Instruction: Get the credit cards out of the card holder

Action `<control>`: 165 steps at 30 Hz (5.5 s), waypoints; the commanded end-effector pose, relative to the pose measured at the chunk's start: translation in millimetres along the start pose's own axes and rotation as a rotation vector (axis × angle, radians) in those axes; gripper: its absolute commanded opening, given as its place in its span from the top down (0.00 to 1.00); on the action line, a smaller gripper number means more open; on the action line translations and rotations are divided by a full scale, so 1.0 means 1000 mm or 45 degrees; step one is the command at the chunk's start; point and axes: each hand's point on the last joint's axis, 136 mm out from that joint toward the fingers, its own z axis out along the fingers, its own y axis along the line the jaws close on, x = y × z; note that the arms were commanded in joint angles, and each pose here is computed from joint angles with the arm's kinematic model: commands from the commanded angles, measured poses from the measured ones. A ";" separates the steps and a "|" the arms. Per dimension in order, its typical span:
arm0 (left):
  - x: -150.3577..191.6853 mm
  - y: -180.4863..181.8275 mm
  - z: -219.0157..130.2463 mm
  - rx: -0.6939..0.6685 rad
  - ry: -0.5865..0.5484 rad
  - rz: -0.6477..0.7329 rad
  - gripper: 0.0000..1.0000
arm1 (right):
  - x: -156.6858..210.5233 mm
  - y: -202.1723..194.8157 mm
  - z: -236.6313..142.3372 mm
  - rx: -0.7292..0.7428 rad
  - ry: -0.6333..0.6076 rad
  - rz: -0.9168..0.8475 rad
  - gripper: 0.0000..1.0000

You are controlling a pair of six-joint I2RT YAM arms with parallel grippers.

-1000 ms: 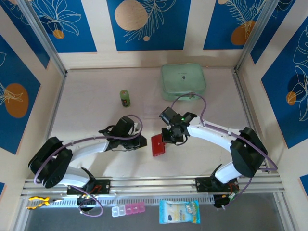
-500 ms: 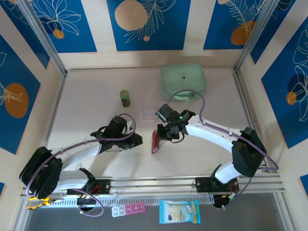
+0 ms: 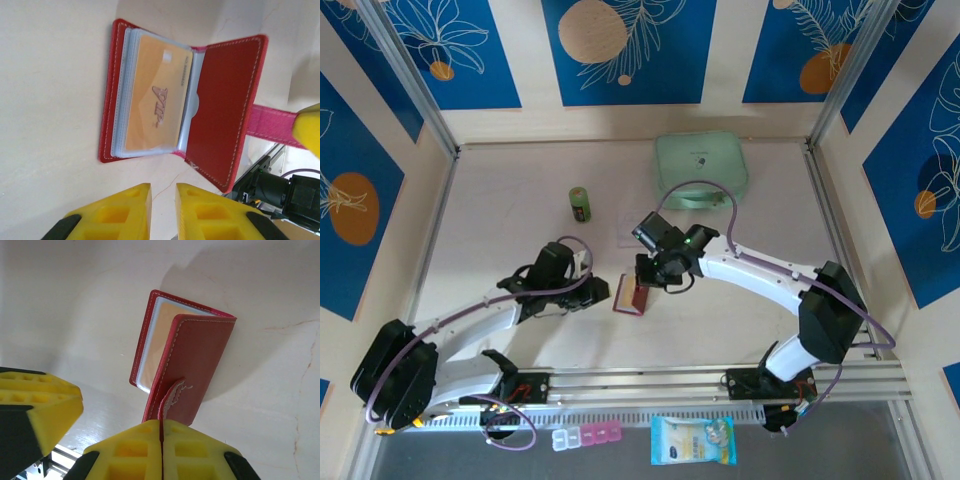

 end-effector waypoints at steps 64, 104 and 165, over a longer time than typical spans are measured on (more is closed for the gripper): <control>0.015 0.017 0.027 -0.133 0.095 -0.018 0.86 | 0.002 -0.112 0.050 0.170 0.125 0.062 0.95; -0.011 -0.019 0.051 -0.104 0.099 0.080 0.90 | 0.028 -0.070 0.050 0.082 0.229 0.076 0.79; 0.000 0.017 0.075 -0.277 0.095 0.073 0.99 | 0.007 -0.028 0.082 -0.305 0.280 0.123 0.84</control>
